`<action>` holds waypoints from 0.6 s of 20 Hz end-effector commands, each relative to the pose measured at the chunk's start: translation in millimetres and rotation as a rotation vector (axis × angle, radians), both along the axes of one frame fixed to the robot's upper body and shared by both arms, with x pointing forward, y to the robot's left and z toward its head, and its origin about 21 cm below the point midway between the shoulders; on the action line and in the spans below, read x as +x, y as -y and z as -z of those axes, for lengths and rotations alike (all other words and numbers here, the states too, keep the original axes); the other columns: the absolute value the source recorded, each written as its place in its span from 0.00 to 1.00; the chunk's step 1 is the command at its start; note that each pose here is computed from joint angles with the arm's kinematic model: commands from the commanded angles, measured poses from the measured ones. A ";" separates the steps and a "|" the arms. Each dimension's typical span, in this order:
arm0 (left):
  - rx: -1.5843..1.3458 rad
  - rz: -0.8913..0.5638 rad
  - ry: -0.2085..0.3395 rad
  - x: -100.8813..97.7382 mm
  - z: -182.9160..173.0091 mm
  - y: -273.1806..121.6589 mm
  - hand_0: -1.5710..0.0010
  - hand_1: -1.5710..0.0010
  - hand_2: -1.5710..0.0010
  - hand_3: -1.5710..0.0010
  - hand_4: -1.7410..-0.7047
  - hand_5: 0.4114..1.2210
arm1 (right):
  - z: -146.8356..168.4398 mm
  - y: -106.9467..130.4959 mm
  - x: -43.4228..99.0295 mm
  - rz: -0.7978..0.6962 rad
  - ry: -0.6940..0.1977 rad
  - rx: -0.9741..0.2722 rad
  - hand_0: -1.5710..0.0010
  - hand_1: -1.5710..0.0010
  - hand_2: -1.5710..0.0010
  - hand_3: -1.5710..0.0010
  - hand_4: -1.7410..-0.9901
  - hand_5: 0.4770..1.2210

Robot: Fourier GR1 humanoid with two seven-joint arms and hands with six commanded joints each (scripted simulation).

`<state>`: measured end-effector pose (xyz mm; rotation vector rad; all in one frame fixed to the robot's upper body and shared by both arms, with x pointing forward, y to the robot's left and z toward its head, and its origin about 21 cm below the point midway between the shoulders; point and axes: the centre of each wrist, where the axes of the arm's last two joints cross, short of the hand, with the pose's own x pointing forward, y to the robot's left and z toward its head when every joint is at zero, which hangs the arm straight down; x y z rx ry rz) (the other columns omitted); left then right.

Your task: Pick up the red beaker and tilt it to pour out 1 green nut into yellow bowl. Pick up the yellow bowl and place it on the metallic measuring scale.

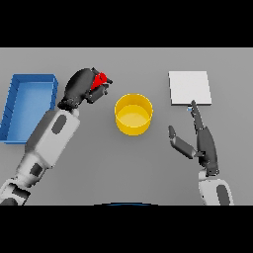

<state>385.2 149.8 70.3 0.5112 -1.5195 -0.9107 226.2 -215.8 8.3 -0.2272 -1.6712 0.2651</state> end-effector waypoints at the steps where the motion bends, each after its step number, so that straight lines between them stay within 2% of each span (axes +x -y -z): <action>1: 0.078 0.028 0.016 -2.6 1.0 5.5 0.00 0.00 0.00 0.00 0.00 0.89 | -1.8 0.9 -1.2 0.000 0.008 -0.001 1.00 1.00 1.00 1.00 0.65 0.28; 3: 0.238 0.073 0.055 -0.6 -4.4 14.1 0.00 0.00 0.00 0.00 0.00 0.88 | -1.0 5.0 -3.8 0.000 0.004 -0.002 1.00 1.00 1.00 1.00 0.65 0.29; 8: 0.527 0.161 0.130 7.2 -16.7 28.2 0.00 0.00 0.00 0.00 0.00 0.96 | -5.7 3.0 -4.7 -0.009 0.016 -0.005 1.00 1.00 1.00 1.00 0.62 0.31; 10: 0.619 0.202 0.150 12.3 -23.2 34.3 0.00 0.00 0.00 0.00 0.09 0.98 | -3.6 0.4 -2.9 -0.007 -0.001 0.001 1.00 1.00 1.00 1.00 0.61 0.31; 11: 0.666 0.236 0.160 12.1 -26.1 36.1 0.00 0.00 0.00 0.00 0.07 0.98 | -0.9 0.3 -3.4 -0.007 -0.001 0.009 1.00 1.00 1.00 1.00 0.61 0.30; 12: 0.731 0.264 0.164 12.5 -29.4 39.5 0.00 0.00 0.00 0.06 0.06 0.98 | -0.6 0.6 -2.3 -0.009 0.003 0.024 1.00 1.00 1.00 1.00 0.61 0.30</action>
